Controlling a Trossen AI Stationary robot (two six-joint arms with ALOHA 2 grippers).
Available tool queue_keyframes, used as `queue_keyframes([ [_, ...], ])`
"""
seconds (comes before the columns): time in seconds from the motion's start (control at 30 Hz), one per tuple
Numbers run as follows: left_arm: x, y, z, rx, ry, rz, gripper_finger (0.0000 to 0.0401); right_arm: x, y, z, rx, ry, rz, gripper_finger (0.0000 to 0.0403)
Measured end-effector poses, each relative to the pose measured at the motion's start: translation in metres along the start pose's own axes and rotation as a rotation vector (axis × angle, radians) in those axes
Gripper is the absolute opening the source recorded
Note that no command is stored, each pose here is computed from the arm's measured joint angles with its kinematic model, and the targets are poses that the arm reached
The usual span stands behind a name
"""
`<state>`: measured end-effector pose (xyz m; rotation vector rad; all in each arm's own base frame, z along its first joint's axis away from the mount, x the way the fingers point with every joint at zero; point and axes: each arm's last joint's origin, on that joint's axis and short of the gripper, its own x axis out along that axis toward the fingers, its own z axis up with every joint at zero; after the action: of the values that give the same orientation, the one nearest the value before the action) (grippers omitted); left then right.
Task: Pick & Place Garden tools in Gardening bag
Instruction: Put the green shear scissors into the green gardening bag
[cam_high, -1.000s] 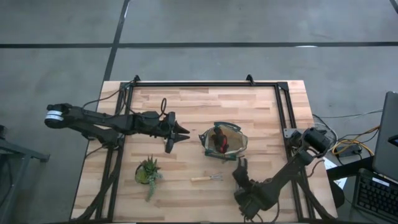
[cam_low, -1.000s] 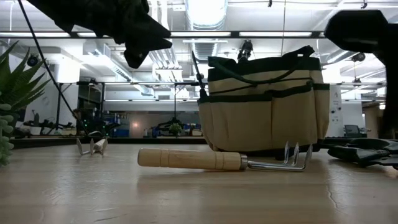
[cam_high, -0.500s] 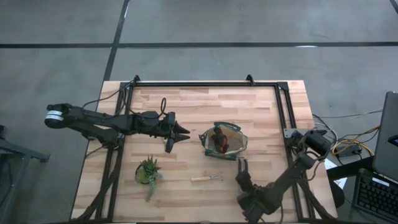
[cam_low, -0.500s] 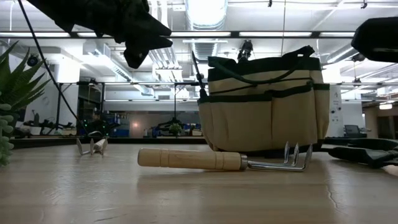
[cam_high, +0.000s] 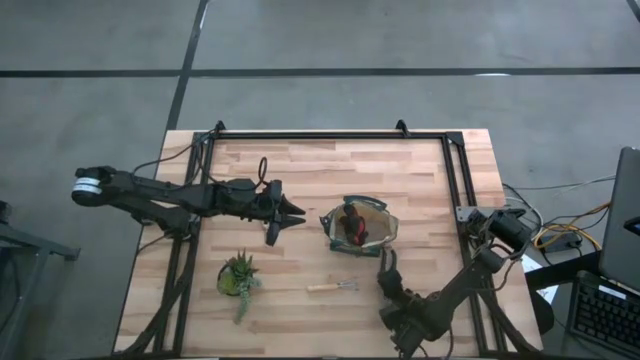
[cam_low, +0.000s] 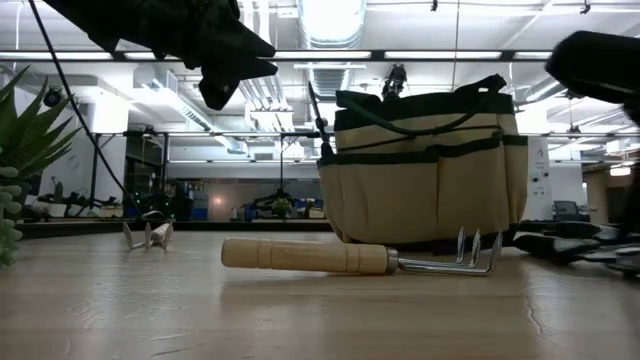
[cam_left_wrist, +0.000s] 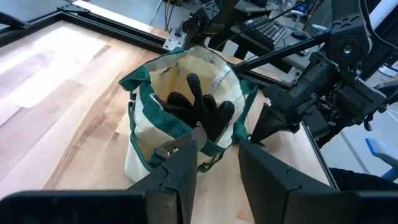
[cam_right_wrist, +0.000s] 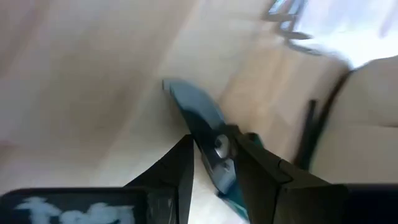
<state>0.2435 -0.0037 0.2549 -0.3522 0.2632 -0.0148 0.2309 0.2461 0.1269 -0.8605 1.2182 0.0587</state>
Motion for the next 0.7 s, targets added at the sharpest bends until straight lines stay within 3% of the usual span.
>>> queue_keyframes([
  [0.7,0.000,0.000,0.000,0.000,0.000,0.000,0.0122,0.023,0.003,-0.004,0.026,-0.125,-0.101,0.0070],
])
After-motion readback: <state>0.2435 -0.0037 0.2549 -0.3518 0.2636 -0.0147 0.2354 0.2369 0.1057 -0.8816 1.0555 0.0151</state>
